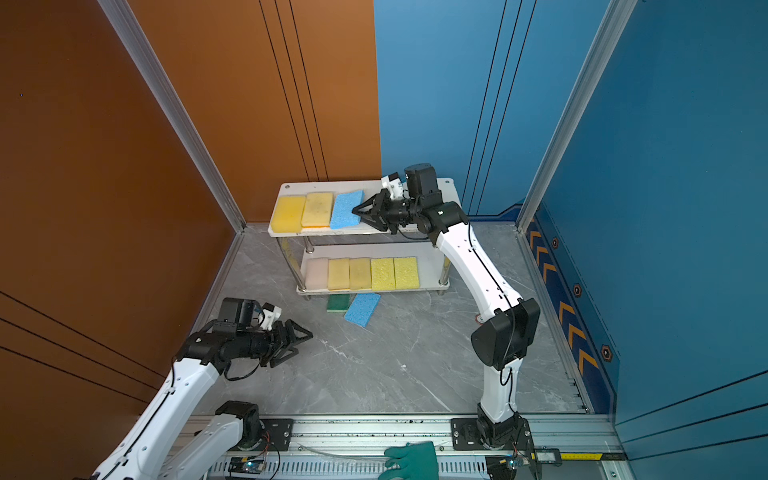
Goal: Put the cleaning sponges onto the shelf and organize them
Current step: 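Lower the blue sponge flat against the yellow-orange sponge on the shelf, then open the right gripper to release the blue sponge on the shelf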
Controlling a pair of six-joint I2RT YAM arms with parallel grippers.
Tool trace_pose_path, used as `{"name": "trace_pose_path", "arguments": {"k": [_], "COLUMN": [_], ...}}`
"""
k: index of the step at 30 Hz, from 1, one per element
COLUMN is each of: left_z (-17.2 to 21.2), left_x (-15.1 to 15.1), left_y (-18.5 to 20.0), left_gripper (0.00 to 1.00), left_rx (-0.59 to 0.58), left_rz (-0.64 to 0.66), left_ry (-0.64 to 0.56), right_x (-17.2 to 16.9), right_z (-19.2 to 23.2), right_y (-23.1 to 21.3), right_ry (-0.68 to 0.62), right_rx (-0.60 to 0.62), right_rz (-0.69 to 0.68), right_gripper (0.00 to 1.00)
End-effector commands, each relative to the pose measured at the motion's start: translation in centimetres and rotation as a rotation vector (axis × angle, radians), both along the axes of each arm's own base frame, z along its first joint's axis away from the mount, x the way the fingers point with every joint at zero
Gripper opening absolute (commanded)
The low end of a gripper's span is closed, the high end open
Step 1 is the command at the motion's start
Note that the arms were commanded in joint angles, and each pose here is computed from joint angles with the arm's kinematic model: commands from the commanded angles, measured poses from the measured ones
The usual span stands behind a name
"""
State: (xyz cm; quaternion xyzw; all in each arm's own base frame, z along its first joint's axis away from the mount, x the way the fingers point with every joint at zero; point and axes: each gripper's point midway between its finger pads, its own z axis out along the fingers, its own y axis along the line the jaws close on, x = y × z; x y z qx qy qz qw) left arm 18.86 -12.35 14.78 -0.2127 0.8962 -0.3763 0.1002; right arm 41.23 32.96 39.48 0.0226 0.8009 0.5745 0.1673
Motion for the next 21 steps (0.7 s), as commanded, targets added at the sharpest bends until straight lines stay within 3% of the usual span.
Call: {"name": "trace_pose_path", "arguments": {"k": [1, 9, 15, 21], "left_z": [0.3, 0.3, 0.2, 0.2], "left_x": [0.1, 0.2, 0.1, 0.2], "left_y": [0.0, 0.1, 0.1, 0.1], "left_gripper": [0.73, 0.73, 0.74, 0.74], "left_rx": [-0.009, -0.007, -0.008, -0.007], "left_rz": [0.007, 0.008, 0.009, 0.005], "left_ry": [-0.010, -0.008, -0.006, -0.005], "right_x": [-0.7, -0.5, -1.0, -1.0], "right_z": [1.1, 0.5, -0.8, -2.3], "right_y": [-0.5, -1.1, -1.1, -1.1], "right_ry": [-0.039, -0.044, -0.056, -0.075], "right_rx": [0.006, -0.017, -0.091, -0.186], "right_rz": [0.007, -0.008, 0.005, 0.012], "right_gripper": [0.33, 0.45, 0.60, 0.65]}}
